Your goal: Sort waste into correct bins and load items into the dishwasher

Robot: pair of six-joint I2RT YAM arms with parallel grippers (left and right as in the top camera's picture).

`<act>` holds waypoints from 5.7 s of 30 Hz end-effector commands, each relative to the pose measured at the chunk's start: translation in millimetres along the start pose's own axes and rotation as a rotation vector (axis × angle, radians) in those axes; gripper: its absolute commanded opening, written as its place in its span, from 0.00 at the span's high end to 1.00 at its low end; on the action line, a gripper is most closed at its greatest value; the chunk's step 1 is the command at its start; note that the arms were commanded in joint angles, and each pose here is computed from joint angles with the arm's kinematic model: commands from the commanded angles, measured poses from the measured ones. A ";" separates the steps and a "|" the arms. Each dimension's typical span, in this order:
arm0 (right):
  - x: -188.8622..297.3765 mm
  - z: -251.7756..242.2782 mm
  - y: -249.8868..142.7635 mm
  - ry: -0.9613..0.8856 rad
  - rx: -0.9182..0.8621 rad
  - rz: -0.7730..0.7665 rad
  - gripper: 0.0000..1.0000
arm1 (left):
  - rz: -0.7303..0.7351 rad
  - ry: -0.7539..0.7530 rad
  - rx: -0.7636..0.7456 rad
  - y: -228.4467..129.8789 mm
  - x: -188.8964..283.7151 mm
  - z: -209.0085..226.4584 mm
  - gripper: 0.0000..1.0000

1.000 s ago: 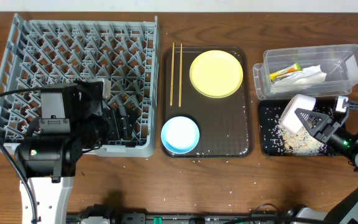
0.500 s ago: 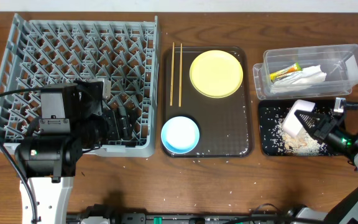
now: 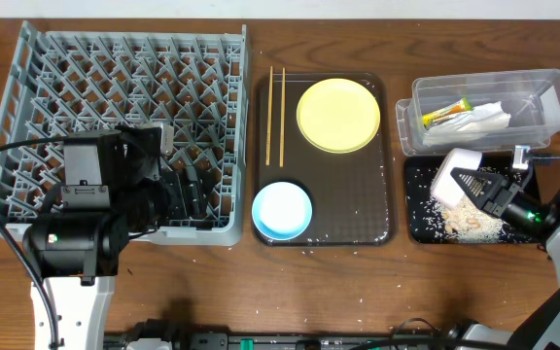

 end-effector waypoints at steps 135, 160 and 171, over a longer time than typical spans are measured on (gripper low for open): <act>63.1 55.4 88.0 -1.124 -0.002 -0.236 0.01 | 0.108 0.304 -0.205 33.4 -363.8 -1.8 0.74; 63.1 55.3 87.9 -1.124 -0.003 -0.235 0.01 | -0.090 0.367 -0.184 99.8 -223.3 -34.7 0.92; 63.1 55.3 87.9 -1.124 -0.003 -0.235 0.01 | 0.020 0.493 -0.148 107.6 -190.3 45.5 0.92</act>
Point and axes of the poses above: each gripper's point midway between its finger pads, its own x axis back along the fingers, its own z axis along the line the jaws close on, y = z × x, the point moved 1 cm from there along x, back along the fingers, and after that the axes turned 5 degrees about x, right-handed, at the moved point
